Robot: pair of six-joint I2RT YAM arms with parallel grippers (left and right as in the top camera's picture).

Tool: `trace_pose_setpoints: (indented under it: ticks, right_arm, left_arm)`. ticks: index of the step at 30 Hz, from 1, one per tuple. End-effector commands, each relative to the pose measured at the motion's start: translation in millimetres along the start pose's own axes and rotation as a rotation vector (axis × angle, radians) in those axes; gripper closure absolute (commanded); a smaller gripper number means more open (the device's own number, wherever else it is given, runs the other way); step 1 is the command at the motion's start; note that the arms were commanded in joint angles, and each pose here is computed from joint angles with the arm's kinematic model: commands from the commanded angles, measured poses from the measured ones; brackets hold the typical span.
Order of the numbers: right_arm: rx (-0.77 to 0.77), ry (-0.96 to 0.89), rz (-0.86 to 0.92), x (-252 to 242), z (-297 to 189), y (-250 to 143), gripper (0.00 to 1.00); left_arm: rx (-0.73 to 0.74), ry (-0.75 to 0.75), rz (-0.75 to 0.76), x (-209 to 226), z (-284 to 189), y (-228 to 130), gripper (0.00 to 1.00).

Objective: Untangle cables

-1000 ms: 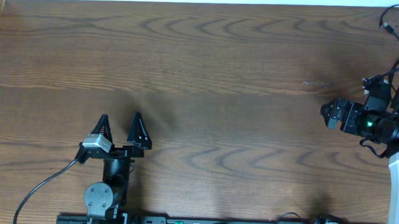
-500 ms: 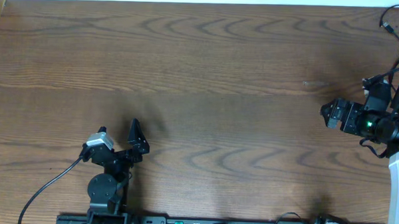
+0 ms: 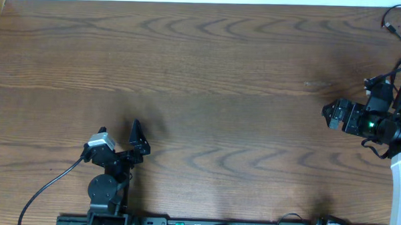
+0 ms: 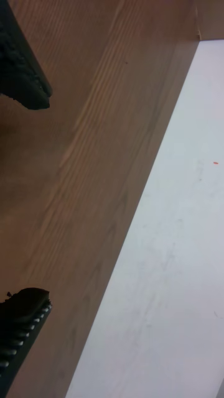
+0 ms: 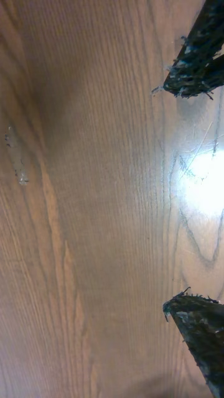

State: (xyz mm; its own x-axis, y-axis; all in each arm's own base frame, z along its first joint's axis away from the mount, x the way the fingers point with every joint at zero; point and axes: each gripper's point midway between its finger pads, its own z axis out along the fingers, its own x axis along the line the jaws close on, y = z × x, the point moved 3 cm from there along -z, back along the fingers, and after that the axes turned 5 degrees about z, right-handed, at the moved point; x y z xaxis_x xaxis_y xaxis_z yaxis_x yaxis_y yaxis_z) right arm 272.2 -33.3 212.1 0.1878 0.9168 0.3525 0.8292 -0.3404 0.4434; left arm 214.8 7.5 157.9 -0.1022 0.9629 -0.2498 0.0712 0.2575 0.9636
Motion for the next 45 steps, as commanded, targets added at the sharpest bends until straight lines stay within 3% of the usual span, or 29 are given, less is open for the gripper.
trace_pose_setpoints:
  ticks: [1, 25, 30, 36, 45]
  right_arm:
    - [0.002, 0.009, -0.018, 3.1, 0.0, 0.0, 0.01]
    - [0.01, 0.008, -0.015, 2.2, 2.2, -0.2, 0.01]
    - [-0.028, -0.07, -0.03, -5.8, -6.7, 1.2, 0.01]
    - [-0.227, -0.039, -0.062, 4.1, -28.0, 1.1, 0.01]
    - [-0.576, 0.21, -0.084, 14.9, -0.9, -28.0, 0.01]
  left_arm:
    - [0.044, 0.048, 0.028, 9.3, 0.5, -13.6, 0.03]
    - [0.044, 0.048, 0.028, 9.3, 0.5, -13.6, 0.03]
    - [0.044, 0.048, 0.028, 9.3, 0.5, -13.6, 0.03]
    - [0.044, 0.048, 0.028, 9.3, 0.5, -13.6, 0.03]
    - [0.044, 0.048, 0.028, 9.3, 0.5, -13.6, 0.03]
